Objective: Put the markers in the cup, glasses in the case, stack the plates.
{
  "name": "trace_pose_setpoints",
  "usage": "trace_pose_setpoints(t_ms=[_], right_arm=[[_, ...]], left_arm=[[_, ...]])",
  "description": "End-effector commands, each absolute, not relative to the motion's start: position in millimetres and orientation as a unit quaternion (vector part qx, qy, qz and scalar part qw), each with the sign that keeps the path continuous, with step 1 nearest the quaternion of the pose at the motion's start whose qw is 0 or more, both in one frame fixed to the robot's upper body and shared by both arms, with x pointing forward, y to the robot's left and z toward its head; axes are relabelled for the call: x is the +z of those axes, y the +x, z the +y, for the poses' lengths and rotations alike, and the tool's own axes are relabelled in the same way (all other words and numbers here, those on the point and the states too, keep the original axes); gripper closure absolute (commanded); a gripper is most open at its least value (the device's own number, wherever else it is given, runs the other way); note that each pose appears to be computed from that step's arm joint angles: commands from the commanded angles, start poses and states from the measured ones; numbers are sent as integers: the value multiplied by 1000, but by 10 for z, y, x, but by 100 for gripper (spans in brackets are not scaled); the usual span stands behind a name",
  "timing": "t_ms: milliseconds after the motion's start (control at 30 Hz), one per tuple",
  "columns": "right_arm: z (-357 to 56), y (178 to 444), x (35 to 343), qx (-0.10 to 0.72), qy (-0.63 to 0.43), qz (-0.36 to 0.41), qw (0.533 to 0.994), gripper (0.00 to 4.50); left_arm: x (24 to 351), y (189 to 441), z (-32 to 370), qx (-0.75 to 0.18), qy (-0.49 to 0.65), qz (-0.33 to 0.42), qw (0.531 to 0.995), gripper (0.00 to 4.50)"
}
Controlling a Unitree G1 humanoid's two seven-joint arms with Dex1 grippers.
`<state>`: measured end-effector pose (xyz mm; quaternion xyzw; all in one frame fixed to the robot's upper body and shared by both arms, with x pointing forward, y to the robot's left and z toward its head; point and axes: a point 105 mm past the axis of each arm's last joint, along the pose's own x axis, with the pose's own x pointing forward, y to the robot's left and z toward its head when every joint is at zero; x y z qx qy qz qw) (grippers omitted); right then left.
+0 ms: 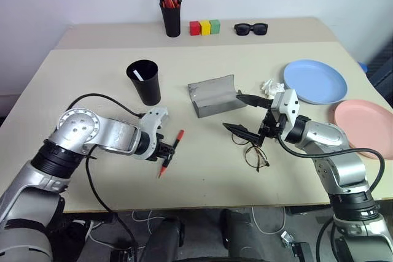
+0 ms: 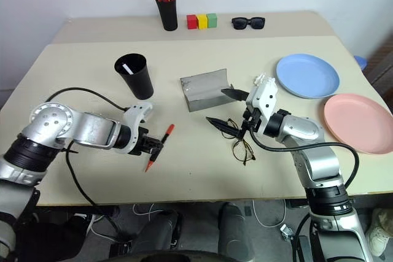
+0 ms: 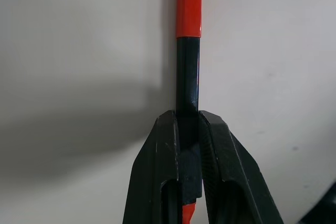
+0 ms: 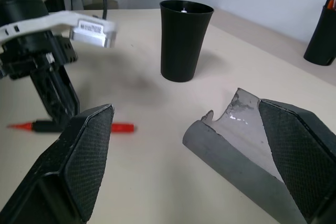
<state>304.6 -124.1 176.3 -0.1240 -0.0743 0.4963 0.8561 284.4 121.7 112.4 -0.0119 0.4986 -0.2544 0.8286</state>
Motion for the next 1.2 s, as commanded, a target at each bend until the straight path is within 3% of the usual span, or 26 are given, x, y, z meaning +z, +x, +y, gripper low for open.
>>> trace_pose_setpoints(t_ms=[33,333,867,967,1133,1200], right_arm=[[-1257,3044,1863,494,-131,-96,854,0],[-1249,3042,1859,500,-132,-94,851,0],[-1234,3023,1820,503,-137,-87,849,0],[-1233,3018,1821,502,-136,-86,850,0],[-1239,3019,1829,501,-136,-86,850,0],[-1236,3017,1828,501,-135,-86,850,0]], left_arm=[[1271,2815,1321,-256,32,479,839,440],[1368,2921,1717,-206,139,450,858,440],[1306,2977,1779,-232,196,439,846,440],[1260,2969,1811,-228,188,447,844,310],[1279,2973,1822,-227,187,448,844,57],[1315,2986,1822,-227,182,445,847,57]])
